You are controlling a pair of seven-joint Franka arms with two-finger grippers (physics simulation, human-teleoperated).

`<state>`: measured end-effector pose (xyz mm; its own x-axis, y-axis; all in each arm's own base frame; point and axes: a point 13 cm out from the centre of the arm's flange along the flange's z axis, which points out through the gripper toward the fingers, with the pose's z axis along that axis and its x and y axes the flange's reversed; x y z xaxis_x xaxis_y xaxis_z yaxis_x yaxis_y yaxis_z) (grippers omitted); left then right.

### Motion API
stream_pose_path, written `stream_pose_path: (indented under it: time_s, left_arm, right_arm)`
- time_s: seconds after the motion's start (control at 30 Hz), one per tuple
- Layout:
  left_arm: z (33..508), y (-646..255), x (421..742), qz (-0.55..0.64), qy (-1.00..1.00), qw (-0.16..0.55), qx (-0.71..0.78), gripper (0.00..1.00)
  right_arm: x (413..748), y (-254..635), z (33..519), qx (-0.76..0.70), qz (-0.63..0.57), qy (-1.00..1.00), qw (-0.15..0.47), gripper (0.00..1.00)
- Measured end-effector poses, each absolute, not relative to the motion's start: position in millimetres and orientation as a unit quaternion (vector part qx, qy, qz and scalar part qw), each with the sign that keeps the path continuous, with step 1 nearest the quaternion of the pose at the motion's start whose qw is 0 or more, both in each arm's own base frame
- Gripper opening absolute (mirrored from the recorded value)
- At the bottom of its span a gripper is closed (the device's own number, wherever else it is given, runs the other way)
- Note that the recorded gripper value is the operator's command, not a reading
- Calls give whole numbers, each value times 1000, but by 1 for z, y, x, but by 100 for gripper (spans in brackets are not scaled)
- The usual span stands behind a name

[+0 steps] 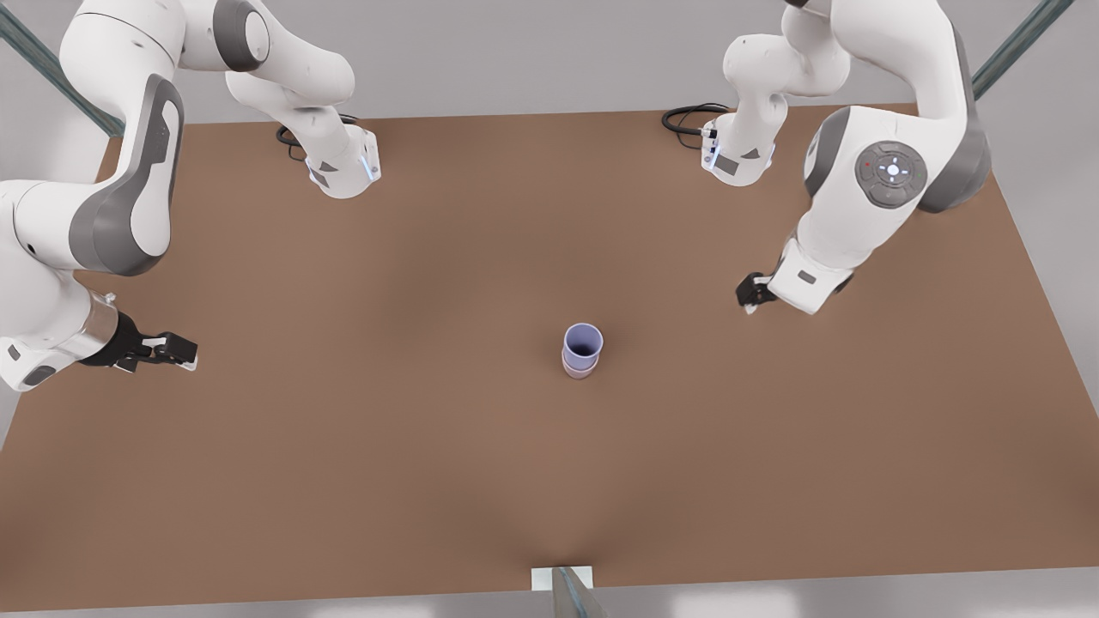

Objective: Stack the cups, with the pink cup at the bottom and the purple cup at the top

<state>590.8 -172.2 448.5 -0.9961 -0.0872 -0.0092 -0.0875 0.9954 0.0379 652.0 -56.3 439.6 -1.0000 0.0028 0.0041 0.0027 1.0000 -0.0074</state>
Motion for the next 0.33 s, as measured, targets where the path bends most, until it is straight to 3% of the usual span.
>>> stream_pose_path:
  time_s: [0.33]
  left_arm:
    - [439,-134,607,39,999,7,20,100]
  right_arm:
    - [652,-56,440,-1,4,-1000,2,100]
